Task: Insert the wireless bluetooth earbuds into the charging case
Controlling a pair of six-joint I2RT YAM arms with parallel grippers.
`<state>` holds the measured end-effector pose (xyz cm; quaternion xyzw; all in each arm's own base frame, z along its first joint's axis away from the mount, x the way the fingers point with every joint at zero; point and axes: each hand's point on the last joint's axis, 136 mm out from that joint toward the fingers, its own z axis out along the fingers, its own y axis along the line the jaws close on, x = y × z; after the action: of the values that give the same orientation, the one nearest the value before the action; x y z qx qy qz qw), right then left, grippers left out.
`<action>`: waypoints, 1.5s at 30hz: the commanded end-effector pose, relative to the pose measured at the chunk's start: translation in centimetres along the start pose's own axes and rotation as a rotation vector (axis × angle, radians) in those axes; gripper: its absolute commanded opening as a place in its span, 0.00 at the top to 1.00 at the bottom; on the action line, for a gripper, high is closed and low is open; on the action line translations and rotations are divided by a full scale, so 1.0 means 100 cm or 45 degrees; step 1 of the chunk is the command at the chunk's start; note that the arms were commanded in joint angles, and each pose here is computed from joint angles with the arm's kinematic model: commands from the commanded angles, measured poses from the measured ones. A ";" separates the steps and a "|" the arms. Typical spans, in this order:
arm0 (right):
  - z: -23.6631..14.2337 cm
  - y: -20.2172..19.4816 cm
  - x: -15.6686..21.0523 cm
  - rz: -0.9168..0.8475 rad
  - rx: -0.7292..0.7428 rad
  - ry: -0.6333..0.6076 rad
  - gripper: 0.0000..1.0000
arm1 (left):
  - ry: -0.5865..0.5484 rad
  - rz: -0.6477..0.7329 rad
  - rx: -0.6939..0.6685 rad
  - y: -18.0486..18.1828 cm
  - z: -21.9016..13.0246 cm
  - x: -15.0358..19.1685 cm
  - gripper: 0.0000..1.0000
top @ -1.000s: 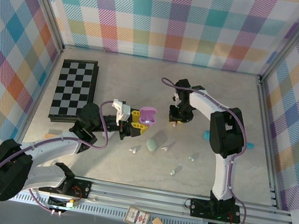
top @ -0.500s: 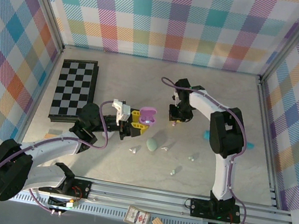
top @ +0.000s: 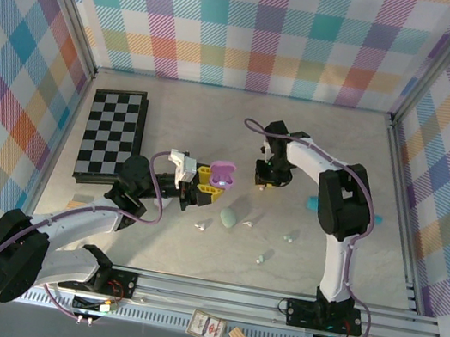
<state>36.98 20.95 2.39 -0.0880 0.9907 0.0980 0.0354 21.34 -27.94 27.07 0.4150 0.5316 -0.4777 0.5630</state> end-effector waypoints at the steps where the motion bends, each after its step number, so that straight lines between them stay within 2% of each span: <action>1: -0.009 0.006 0.000 0.009 -0.030 -0.021 0.79 | -0.070 0.068 0.020 0.000 0.001 -0.023 0.68; 8: -0.013 0.003 -0.004 0.033 0.001 -0.066 0.79 | -0.070 0.067 0.011 0.000 0.000 -0.022 0.68; 11: -0.024 -0.004 -0.009 0.111 0.063 -0.158 0.78 | -0.067 0.067 0.001 0.002 0.000 -0.020 0.68; 14: -0.036 -0.014 -0.010 0.205 0.165 -0.233 0.81 | -0.060 0.068 -0.013 0.005 0.000 -0.016 0.68; 20: -0.050 -0.023 0.001 0.275 0.303 -0.271 0.80 | -0.043 0.074 -0.058 0.016 0.003 -0.004 0.68; 25: -0.068 -0.016 0.009 0.282 0.277 -0.327 0.79 | -0.063 0.088 -0.097 0.028 0.008 0.001 0.68; 37: -0.141 0.009 0.042 0.200 0.214 -0.487 0.79 | -0.053 0.104 -0.174 0.063 0.018 0.018 0.68; 45: -0.187 0.053 0.054 0.069 0.080 -0.605 0.79 | -0.043 0.122 -0.202 0.080 0.028 0.028 0.69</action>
<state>30.41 20.75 19.07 -0.0291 0.9643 0.0709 0.2536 28.83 -29.41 22.33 0.3788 0.5717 -0.4302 0.5870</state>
